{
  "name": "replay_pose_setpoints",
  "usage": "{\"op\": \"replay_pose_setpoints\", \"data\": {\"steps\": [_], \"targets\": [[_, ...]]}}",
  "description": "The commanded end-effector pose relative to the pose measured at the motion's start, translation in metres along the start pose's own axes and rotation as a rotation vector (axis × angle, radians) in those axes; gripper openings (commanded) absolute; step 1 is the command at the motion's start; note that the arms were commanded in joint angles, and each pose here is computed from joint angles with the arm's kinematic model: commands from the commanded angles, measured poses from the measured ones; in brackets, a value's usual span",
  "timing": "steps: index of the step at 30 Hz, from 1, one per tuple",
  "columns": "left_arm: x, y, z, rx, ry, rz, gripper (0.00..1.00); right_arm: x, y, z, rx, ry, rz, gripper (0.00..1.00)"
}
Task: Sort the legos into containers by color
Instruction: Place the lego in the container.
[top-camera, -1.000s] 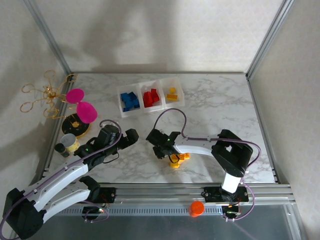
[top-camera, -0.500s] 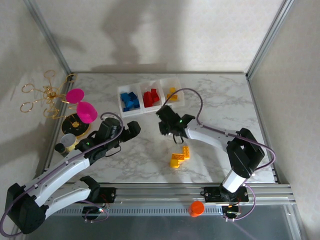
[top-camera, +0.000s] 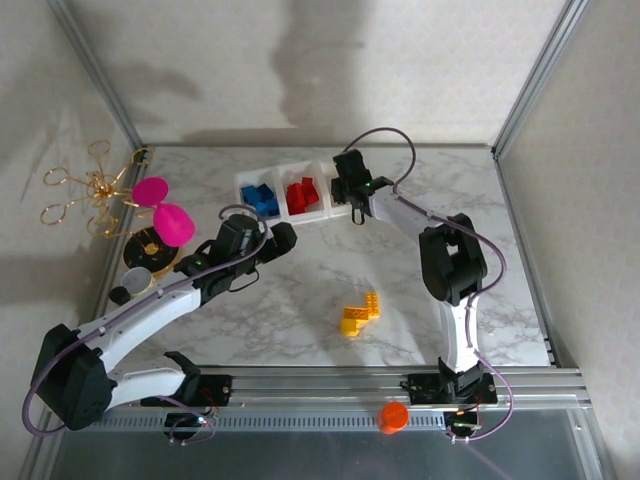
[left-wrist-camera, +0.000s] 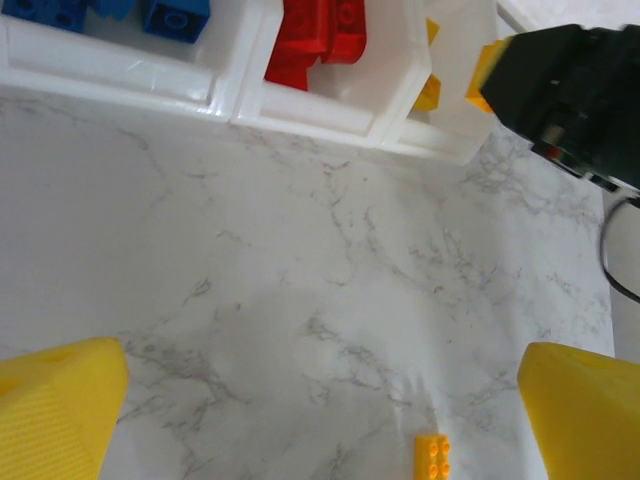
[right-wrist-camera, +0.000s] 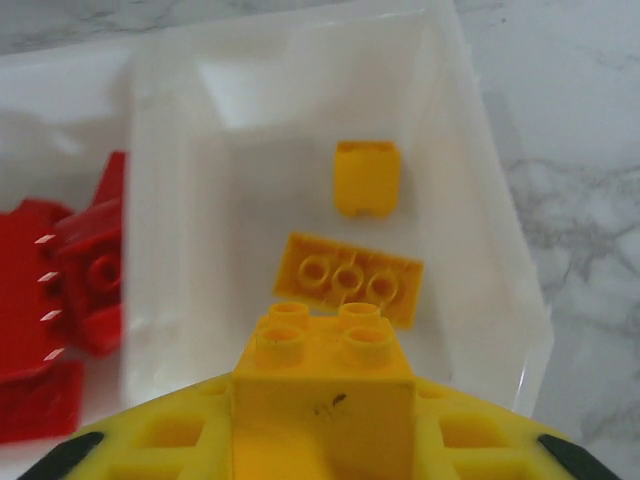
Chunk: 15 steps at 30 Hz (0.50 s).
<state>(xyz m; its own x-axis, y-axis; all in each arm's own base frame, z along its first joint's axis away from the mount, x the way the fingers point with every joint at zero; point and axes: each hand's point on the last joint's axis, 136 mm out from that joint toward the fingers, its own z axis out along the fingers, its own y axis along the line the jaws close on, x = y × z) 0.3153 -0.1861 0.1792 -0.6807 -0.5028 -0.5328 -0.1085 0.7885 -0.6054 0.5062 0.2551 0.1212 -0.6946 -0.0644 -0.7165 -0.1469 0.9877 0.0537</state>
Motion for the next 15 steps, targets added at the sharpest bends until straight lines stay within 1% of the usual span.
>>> {"op": "replay_pose_setpoints", "data": {"steps": [1,4,6,10,13,15], "targets": [[-0.021,-0.014,0.001,0.011,-0.063,0.019,1.0,-0.02,-0.007,0.022,0.028,-0.037,-0.037,0.31],[-0.02,-0.015,0.007,0.001,-0.05,0.035,1.0,-0.023,-0.013,0.039,0.038,-0.026,-0.039,0.32],[-0.021,-0.015,0.008,-0.005,-0.053,0.034,1.0,-0.026,-0.01,0.045,0.024,-0.034,-0.052,0.33],[-0.022,-0.014,0.01,-0.007,-0.056,0.035,1.0,-0.033,-0.008,0.048,0.028,-0.042,-0.056,0.45],[-0.023,-0.016,0.009,-0.009,-0.055,0.04,1.0,-0.039,-0.005,0.044,0.005,-0.056,-0.053,0.51],[-0.024,-0.019,0.007,-0.002,-0.053,0.042,0.99,-0.043,-0.003,0.038,-0.003,-0.058,-0.051,0.52]]}}
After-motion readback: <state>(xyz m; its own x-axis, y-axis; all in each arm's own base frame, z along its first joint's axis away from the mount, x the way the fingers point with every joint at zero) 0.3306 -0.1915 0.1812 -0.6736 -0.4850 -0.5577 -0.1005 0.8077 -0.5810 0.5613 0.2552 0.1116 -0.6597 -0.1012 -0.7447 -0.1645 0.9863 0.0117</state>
